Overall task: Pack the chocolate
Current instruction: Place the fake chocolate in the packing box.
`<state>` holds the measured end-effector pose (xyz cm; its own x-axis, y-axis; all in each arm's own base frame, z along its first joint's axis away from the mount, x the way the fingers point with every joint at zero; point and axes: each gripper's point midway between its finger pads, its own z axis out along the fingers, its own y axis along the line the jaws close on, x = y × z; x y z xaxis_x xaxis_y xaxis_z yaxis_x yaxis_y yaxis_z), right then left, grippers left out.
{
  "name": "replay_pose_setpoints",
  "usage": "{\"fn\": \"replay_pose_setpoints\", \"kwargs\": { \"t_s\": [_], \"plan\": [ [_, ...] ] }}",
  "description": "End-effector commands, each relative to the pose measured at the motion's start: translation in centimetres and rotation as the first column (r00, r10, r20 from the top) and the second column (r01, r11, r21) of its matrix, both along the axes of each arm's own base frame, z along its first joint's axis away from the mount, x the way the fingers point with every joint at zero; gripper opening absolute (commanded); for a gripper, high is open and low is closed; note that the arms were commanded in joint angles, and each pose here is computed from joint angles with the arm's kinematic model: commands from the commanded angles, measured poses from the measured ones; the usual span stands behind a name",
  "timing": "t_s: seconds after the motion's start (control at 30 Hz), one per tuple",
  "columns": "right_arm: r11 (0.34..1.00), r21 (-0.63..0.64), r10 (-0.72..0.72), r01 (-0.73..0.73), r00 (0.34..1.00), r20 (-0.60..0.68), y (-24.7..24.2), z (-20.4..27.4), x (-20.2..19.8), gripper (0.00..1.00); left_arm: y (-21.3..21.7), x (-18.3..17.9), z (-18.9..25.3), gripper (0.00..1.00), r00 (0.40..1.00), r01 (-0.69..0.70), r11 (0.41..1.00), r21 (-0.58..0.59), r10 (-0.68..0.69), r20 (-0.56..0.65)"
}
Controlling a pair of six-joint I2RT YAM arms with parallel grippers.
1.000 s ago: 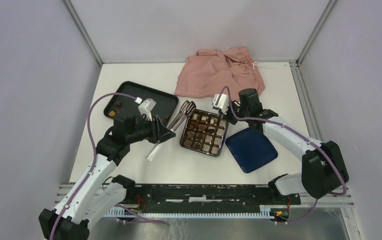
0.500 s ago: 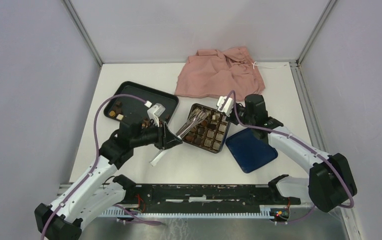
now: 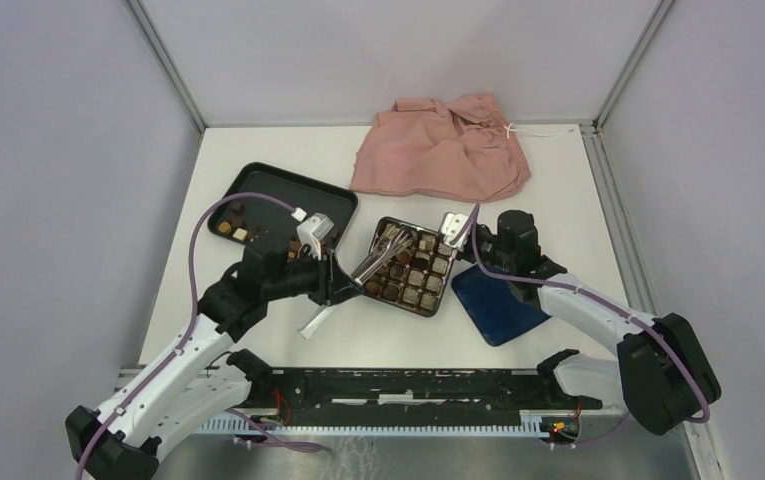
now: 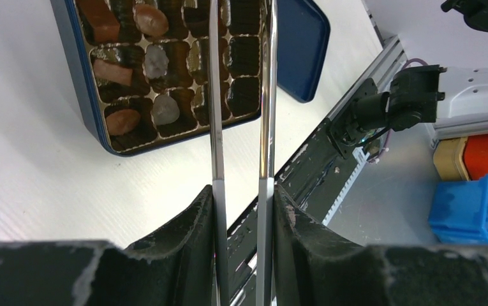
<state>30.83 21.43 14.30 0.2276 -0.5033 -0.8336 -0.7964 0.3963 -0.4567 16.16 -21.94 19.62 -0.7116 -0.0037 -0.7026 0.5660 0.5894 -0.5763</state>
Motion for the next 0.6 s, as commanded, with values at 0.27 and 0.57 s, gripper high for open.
{"fn": "replay_pose_setpoints", "kwargs": {
  "t_s": [0.27,0.57],
  "plan": [
    [0.994,0.091,0.043,-0.058,0.985,0.165,1.8,4.8,0.9,0.0,0.9,-0.1,1.7,0.02,0.996,-0.017,1.0,0.012,0.016,0.085],
    [0.998,0.039,0.029,-0.039,0.97,0.24,1.9,7.1,1.0,0.0,0.9,0.0,3.0,0.02,0.992,-0.018,1.0,-0.003,0.018,0.122]
  ]
}}
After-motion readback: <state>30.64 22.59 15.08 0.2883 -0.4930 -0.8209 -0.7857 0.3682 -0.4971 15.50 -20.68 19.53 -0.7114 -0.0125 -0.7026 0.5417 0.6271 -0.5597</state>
